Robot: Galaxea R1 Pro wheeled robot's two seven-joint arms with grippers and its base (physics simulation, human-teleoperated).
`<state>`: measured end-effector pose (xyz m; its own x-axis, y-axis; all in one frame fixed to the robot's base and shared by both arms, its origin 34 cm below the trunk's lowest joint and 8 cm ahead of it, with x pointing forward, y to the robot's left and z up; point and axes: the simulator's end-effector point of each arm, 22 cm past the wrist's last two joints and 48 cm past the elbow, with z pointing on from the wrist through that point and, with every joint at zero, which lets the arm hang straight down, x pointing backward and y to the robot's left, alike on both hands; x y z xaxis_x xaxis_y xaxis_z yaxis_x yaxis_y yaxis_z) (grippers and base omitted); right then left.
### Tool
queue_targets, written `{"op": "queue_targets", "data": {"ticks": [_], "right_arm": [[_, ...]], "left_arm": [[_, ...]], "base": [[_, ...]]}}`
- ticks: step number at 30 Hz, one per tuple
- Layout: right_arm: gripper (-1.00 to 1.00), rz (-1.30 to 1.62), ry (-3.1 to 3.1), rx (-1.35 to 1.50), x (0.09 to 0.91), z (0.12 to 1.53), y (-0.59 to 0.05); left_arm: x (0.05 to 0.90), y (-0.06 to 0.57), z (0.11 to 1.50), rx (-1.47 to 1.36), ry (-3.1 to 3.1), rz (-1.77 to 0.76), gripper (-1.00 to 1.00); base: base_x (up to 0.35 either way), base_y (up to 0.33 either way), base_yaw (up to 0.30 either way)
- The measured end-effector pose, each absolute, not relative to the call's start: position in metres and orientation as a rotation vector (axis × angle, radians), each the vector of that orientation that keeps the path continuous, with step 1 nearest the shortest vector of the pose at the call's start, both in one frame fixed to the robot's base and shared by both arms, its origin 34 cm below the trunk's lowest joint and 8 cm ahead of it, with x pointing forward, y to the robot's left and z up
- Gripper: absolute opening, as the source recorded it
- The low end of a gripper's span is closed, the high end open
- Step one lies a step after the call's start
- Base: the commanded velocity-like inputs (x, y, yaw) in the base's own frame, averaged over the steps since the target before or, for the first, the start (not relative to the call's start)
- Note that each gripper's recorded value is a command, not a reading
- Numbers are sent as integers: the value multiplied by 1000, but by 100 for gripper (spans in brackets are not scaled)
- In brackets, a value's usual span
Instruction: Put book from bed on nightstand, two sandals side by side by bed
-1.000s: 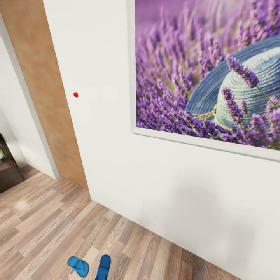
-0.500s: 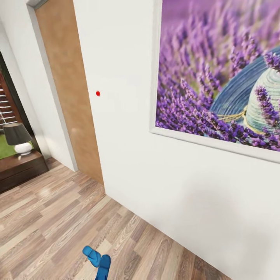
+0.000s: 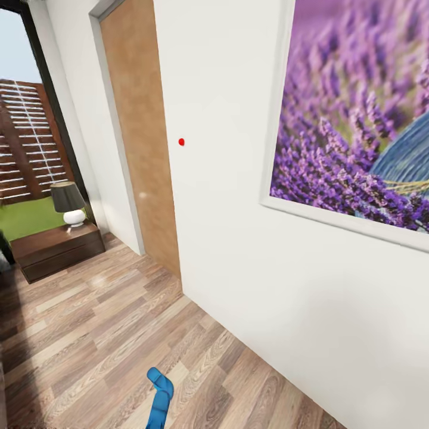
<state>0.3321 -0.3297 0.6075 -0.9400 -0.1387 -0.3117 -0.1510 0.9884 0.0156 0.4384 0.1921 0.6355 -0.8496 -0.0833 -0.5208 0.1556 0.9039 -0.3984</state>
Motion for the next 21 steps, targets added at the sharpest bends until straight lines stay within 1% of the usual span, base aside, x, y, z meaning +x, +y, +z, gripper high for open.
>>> {"op": "queue_targets", "data": {"ticks": [5,8,12,21], "right_arm": [[100,57,2820,-211,331,607,-330],[100,57,2821,-211,331,607,-329],[100,57,2823,-210,331,606,-330],[100,57,2826,-211,330,606,-330]], "left_arm": [[438,192,635,51,2521,-588,-100],[437,192,635,51,2522,-589,-100],[437,191,634,51,2524,-589,-100],[436,192,633,49,2527,-589,-100]], "base": [[299,0,282],[208,0,282],[59,0,282],[5,0,282]]}}
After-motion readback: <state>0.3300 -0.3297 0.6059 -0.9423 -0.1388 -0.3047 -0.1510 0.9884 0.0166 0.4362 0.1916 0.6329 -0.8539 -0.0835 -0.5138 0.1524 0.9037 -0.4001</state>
